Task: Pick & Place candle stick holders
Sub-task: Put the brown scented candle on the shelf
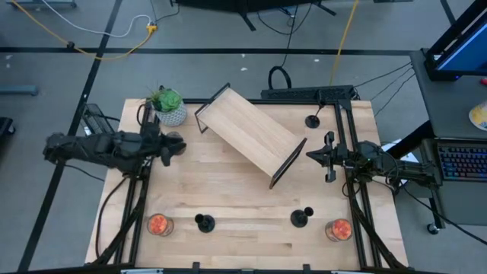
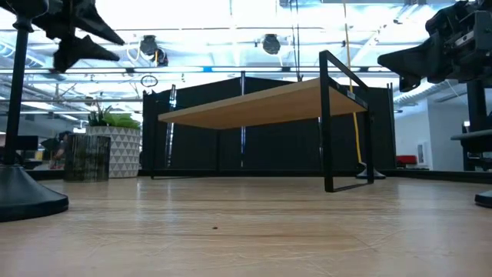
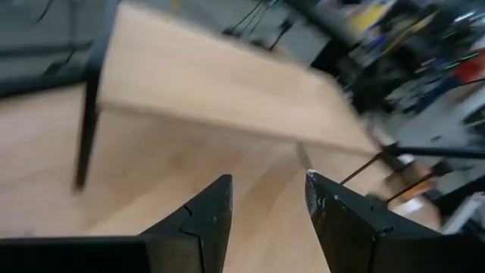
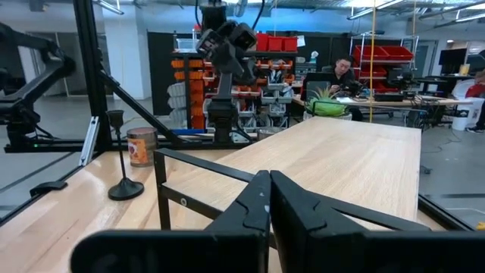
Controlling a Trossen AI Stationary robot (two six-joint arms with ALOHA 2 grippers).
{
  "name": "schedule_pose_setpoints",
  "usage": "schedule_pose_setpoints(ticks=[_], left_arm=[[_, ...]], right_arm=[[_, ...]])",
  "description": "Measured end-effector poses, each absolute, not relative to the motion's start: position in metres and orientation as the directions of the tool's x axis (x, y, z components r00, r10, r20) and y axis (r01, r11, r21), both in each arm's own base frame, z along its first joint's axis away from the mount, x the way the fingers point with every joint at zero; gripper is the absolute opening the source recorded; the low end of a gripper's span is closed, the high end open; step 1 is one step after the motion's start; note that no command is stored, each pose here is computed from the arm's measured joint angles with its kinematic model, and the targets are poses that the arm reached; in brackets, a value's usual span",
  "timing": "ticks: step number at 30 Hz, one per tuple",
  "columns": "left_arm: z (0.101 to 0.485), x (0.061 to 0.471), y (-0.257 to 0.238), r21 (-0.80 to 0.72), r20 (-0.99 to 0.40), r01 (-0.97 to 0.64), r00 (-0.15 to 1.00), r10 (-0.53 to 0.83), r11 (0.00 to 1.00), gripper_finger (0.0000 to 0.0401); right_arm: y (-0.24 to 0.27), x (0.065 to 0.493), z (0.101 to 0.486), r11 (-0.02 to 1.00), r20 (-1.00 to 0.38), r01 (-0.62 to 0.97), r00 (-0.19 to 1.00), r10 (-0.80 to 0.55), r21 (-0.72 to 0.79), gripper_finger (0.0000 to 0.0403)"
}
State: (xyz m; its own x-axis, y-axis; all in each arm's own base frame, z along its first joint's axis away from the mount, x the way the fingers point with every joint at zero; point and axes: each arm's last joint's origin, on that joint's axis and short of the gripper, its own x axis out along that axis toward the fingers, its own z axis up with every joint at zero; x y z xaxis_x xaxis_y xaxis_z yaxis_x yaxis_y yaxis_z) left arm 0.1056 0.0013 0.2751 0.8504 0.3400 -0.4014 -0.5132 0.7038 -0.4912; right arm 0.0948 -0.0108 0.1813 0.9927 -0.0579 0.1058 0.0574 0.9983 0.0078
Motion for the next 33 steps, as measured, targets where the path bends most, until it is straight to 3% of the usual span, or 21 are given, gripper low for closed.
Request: schedule_pose_setpoints(ticks=[3,8,12,22,33], left_arm=[[0.283,0.111,-0.001,-0.518,-0.446,-0.504,0.848,0.285,0.691,0.0173],[0.293,0.123,-0.006,-0.569,-0.370,-0.352,0.917,0.150,0.744,0.0173],[0.295,0.124,-0.007,-0.550,-0.349,-0.312,0.929,0.127,0.775,0.0173],[0.269,0.119,-0.001,-0.580,-0.599,-0.599,0.773,0.211,0.552,0.0173],[0.262,0.124,0.012,-0.603,-0.665,-0.672,0.721,0.194,0.429,0.0173]], right_arm=[[-0.011,0.095,0.181,0.998,0.106,0.058,0.993,-0.058,0.007,0.0000],[-0.011,0.095,0.181,0.998,0.106,0.058,0.993,-0.058,0.007,0.0000],[-0.011,0.095,0.181,0.998,0.106,0.058,0.993,-0.058,0.006,0.0000],[-0.011,0.095,0.181,0.998,0.106,0.057,0.993,-0.058,0.006,0.0000],[-0.011,0.095,0.182,0.998,0.107,0.057,0.993,-0.058,0.006,0.0000]])
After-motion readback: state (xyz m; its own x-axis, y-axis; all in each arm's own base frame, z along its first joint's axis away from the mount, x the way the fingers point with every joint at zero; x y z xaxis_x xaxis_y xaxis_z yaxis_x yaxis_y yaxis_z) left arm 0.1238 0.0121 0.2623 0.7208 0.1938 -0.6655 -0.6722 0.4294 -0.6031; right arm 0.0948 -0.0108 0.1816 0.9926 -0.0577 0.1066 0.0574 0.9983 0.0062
